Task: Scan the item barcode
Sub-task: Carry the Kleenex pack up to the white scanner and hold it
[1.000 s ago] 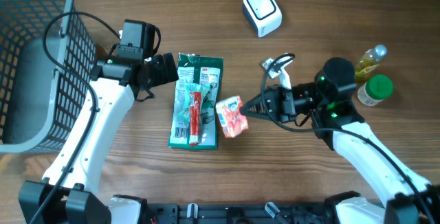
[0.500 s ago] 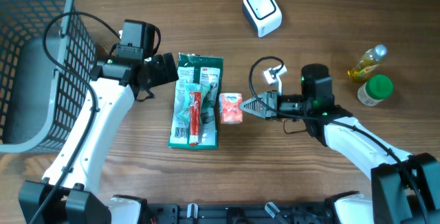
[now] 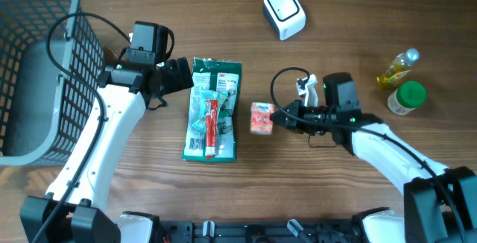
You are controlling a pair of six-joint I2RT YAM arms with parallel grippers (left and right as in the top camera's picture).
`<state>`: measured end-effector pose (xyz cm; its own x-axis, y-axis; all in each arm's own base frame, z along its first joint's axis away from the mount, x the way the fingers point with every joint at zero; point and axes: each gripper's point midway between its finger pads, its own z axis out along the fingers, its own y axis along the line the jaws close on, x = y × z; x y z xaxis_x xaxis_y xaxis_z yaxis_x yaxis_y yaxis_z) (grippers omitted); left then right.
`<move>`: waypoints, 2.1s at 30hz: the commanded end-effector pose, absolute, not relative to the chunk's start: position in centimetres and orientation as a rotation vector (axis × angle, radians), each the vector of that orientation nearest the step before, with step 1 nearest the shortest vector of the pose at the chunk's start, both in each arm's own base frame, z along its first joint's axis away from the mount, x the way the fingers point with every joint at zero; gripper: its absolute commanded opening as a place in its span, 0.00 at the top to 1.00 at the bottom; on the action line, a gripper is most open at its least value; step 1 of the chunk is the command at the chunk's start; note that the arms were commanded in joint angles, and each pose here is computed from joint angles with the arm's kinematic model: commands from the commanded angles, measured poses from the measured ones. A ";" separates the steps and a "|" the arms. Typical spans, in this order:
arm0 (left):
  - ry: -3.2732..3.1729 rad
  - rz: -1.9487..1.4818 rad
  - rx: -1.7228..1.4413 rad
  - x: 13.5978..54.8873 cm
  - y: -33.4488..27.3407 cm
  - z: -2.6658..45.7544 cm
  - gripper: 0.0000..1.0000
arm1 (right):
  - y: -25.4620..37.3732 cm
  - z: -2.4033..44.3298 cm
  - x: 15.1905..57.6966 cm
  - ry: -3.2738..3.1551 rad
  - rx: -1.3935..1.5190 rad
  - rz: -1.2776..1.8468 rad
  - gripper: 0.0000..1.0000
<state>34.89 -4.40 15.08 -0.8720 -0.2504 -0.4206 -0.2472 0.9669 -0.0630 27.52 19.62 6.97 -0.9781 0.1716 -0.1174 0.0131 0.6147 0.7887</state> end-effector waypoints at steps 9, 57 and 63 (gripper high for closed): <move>2.655 -0.003 -0.347 35.2 -4.1 15.9 0.00 | 13.1 19.1 34.5 2.673 -0.004 0.492 0.95; 2.655 -0.003 -0.347 35.2 -4.1 15.9 0.00 | 15.4 17.7 56.4 2.015 -0.559 -0.685 0.96; 2.655 -0.003 -0.347 35.2 -4.1 15.9 0.00 | 13.5 27.0 52.6 1.980 -0.350 -0.559 0.96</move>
<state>34.89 -4.41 15.08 -0.8721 -0.2504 -0.4204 -0.2471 0.9669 -0.0634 55.04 14.77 16.60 -0.5374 -0.6263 -0.5648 -0.1622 0.7340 -0.6595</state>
